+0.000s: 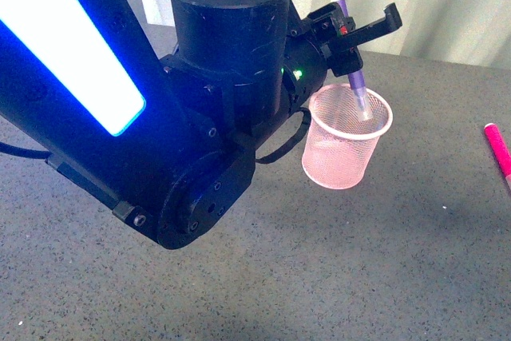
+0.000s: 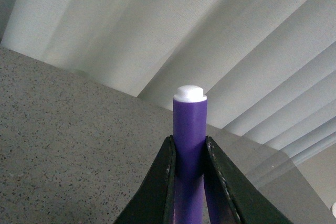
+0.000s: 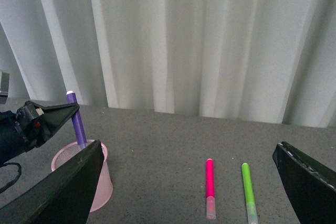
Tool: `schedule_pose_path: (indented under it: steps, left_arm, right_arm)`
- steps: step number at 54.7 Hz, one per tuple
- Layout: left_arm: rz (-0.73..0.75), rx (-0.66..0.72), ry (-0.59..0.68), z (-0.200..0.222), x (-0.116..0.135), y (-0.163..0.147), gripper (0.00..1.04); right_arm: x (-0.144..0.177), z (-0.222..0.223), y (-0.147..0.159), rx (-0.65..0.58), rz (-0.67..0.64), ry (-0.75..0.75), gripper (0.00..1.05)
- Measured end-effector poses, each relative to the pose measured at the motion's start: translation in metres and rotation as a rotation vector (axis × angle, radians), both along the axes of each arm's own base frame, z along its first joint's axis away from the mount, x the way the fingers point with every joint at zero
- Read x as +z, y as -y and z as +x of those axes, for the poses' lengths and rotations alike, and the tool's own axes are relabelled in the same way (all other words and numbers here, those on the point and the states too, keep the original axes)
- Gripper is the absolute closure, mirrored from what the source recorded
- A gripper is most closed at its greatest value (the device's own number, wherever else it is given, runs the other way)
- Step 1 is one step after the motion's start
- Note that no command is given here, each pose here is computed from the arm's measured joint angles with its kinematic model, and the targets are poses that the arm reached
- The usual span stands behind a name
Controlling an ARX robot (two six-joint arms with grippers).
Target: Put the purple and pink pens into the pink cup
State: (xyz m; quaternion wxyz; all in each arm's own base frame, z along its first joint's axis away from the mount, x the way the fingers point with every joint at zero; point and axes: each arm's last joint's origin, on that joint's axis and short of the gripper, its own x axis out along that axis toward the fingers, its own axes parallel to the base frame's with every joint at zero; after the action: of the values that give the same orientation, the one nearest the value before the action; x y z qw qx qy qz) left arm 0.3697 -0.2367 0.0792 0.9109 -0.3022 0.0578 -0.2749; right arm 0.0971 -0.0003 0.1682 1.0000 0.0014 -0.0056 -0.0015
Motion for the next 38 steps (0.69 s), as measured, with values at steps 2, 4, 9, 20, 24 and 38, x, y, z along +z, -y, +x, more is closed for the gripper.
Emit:
schedule_pose_path:
  steps: [2,4,9,20,24,38]
  left_arm:
    - [0.000,0.001,0.000,0.0005,-0.0006,0.0003,0.93]
    - [0.003,0.002,-0.004,0.0009,-0.0013,0.0003,0.93]
    - [0.011,-0.002,-0.014,0.0013,-0.0032,0.0004,0.82]
    - [0.012,-0.001,-0.010,0.0021,-0.0048,-0.0012,0.50]
    - [0.011,0.000,-0.008,0.0025,-0.0046,-0.0020,0.36]
    - [0.007,-0.019,0.034,0.0023,-0.0024,-0.0061,0.07]
  right_arm:
    - [0.0000,0.0000,0.0000,0.000,0.000,0.000,0.07]
    - [0.0000,0.0000,0.0000,0.000,0.000,0.000,0.07]
    - [0.0000,0.0000,0.0000,0.000,0.000,0.000,0.07]
    - [0.0000,0.0000,0.0000,0.000,0.000,0.000,0.07]
    - [0.0000,0.0000,0.0000,0.000,0.000,0.000,0.07]
    - [0.0000,0.0000,0.0000,0.000,0.000,0.000,0.07]
